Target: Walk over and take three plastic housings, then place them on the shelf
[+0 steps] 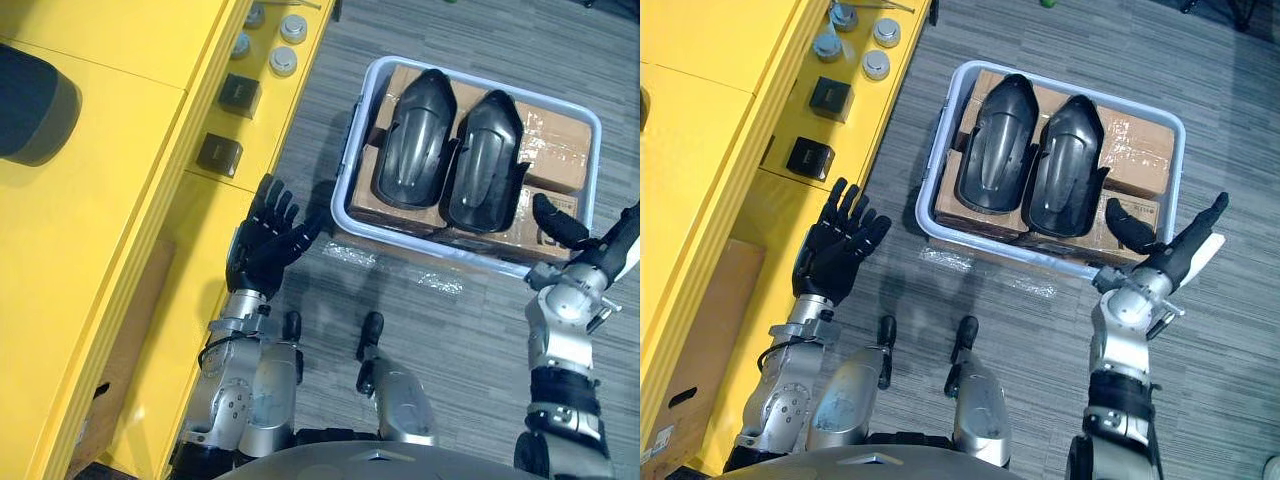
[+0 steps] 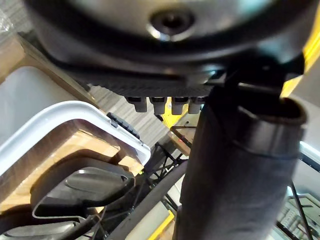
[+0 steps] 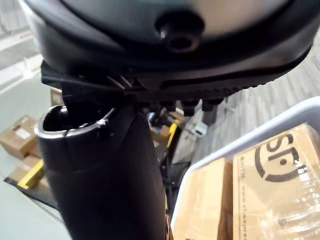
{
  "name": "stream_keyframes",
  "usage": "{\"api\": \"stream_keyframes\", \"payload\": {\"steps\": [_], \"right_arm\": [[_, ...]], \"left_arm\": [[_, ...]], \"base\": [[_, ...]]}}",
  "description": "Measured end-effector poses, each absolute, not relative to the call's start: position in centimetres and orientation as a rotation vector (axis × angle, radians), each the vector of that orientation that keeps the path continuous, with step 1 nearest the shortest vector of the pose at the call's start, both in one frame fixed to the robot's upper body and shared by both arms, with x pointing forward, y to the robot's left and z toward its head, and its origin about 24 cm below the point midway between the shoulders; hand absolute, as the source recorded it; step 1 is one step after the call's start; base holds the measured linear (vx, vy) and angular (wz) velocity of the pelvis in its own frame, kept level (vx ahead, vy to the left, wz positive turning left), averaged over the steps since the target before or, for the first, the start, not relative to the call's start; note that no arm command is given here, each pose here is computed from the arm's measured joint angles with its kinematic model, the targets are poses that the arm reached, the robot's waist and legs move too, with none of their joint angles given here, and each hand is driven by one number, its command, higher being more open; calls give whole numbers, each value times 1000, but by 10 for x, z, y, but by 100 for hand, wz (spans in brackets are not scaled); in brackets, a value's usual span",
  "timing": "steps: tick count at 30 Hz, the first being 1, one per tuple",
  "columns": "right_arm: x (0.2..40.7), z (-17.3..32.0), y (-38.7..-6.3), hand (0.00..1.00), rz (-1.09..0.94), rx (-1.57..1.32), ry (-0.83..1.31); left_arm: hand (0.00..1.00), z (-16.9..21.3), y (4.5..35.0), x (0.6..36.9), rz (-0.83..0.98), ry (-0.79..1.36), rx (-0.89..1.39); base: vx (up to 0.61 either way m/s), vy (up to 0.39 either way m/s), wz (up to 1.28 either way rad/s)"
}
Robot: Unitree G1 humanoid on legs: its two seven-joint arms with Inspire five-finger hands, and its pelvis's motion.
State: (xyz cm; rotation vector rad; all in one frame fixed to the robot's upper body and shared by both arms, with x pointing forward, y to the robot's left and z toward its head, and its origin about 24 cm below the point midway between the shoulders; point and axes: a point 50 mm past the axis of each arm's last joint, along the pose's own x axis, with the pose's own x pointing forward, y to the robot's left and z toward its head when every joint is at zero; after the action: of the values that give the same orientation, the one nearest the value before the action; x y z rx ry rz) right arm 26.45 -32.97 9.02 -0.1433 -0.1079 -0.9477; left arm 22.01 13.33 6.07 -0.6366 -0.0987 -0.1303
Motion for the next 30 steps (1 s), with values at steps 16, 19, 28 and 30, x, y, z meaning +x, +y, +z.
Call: {"api": "stream_keyframes", "payload": {"steps": [16, 19, 28, 30], "right_arm": [[312, 151, -388, 100, -1016, -281, 64], [314, 159, -396, 100, -1013, -306, 98], [316, 170, -410, 0, -987, -360, 231], [319, 173, -411, 0, -961, -339, 261]], "left_arm": [[100, 40, 131, 222, -114, 1, -650], [100, 35, 126, 222, -120, 22, -651], [100, 30, 107, 220, -146, 47, -676], [100, 24, 106, 222, -119, 68, -680]], "base": [[-40, 42, 11], [-77, 42, 7], [-64, 16, 4], [-70, 7, 2]]}}
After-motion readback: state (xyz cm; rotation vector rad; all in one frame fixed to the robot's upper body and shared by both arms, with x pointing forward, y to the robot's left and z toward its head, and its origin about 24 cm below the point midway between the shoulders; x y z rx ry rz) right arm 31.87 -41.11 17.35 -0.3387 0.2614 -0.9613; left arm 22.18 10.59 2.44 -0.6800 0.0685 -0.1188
